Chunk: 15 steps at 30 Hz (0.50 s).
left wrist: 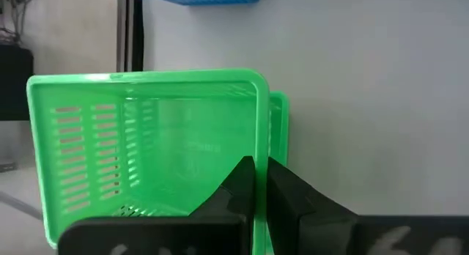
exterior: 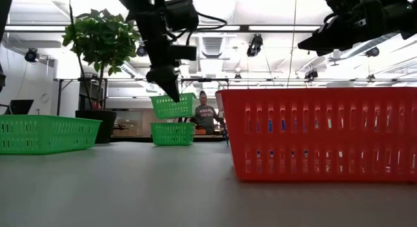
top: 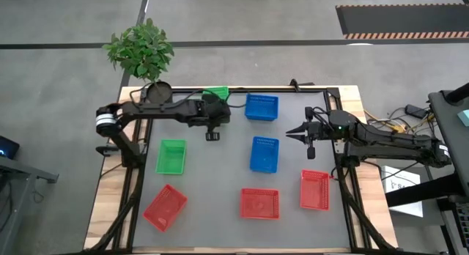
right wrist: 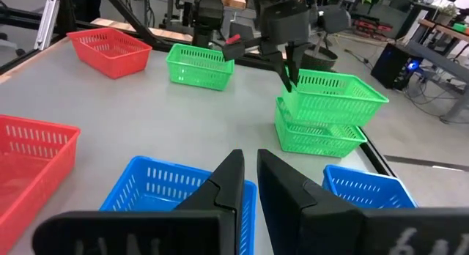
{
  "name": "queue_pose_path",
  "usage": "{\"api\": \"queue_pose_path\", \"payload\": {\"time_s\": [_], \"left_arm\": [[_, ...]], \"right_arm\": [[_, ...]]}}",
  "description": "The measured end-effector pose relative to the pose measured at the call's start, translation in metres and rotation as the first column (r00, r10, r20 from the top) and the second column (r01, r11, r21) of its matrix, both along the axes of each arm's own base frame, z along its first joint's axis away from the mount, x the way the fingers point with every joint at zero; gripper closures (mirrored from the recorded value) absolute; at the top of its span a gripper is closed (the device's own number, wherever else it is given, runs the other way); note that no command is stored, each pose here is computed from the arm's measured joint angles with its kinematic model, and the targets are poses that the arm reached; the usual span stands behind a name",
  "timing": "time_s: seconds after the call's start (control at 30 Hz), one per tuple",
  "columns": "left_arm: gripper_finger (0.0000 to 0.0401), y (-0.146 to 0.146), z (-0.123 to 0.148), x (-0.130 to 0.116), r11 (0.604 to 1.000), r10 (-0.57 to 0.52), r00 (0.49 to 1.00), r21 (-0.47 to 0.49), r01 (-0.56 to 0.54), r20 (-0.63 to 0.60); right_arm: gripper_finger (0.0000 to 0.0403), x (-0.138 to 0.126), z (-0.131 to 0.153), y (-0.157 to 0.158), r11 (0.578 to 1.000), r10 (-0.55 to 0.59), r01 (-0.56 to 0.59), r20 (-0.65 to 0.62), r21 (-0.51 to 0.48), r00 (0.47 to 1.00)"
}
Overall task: Stack baskets by color
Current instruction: Stack the bottom right green basket on the top green basket
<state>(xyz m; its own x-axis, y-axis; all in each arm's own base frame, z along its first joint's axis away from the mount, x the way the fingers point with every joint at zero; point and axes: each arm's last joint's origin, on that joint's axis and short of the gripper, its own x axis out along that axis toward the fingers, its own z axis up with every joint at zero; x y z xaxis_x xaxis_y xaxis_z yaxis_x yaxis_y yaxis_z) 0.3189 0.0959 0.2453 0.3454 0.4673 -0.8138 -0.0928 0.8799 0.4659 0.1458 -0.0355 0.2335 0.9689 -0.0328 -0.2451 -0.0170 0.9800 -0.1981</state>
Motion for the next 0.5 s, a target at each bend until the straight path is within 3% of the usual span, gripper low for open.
{"api": "queue_pose_path", "payload": {"time_s": [0.5], "left_arm": [[0.0401,0.014,-0.014,-0.008,1.0,0.0,1.0,0.018,-0.001,0.03]], "right_arm": [[0.0369,0.0,0.0,0.0,1.0,-0.002,0.002,0.002,0.007,1.0]]}}
